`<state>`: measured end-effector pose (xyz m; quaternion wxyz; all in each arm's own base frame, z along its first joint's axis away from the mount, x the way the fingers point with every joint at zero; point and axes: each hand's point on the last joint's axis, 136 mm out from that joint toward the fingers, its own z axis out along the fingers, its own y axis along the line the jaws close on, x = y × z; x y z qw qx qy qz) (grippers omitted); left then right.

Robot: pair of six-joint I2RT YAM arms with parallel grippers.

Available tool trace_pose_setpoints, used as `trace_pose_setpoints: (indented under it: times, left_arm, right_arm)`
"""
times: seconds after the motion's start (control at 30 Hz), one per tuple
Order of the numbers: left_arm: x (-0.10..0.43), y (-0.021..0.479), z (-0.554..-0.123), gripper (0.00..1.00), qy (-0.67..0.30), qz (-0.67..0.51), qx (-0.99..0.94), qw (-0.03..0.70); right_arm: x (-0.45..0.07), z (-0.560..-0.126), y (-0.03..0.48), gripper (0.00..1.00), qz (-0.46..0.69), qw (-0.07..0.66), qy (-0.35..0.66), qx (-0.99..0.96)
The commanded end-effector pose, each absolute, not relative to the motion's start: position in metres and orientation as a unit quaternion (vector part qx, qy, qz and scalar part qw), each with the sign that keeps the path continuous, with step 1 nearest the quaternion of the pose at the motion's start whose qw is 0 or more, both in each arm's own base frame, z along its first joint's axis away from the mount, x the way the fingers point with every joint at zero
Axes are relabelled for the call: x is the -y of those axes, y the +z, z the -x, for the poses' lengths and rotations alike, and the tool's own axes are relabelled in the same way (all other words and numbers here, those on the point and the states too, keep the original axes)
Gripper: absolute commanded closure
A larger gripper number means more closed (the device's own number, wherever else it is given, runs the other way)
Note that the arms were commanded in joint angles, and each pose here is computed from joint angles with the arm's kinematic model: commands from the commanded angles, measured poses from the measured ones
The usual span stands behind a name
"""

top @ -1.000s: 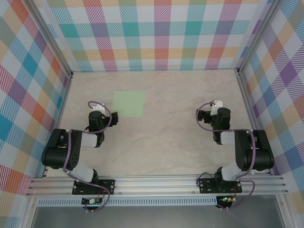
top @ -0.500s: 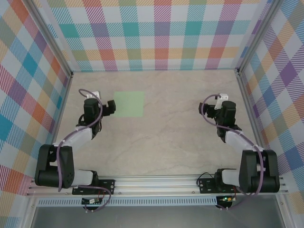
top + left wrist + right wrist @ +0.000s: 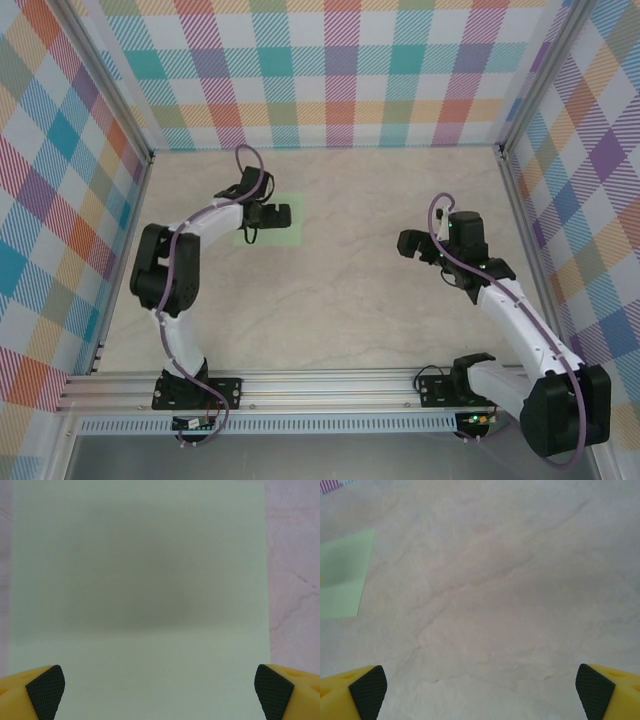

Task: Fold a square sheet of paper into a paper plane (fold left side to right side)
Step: Move the square sheet of paper to the center of the table.

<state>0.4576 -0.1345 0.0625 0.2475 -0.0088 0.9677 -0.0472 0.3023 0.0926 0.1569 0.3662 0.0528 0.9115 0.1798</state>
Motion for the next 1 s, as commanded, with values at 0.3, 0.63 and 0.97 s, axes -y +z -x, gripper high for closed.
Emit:
trace_pose_setpoints:
  times: [0.3, 0.63, 0.97]
  left_arm:
    - [0.147, 0.03, -0.46, 0.0, 0.011, -0.012, -0.986, 0.169]
    - [0.15, 0.01, -0.439, 0.0, 0.053, -0.03, -0.989, 0.132]
    - [0.183, -0.005, -0.404, 0.0, 0.007, -0.005, -0.995, 0.098]
  right_arm:
    - [-0.094, -0.263, 0.169, 0.0, -0.063, 0.339, 0.186, -0.92]
    - [-0.091, -0.257, 0.175, 0.0, -0.067, 0.332, 0.182, -0.923]
    - [-0.084, -0.24, 0.174, 0.0, -0.09, 0.324, 0.181, -0.924]
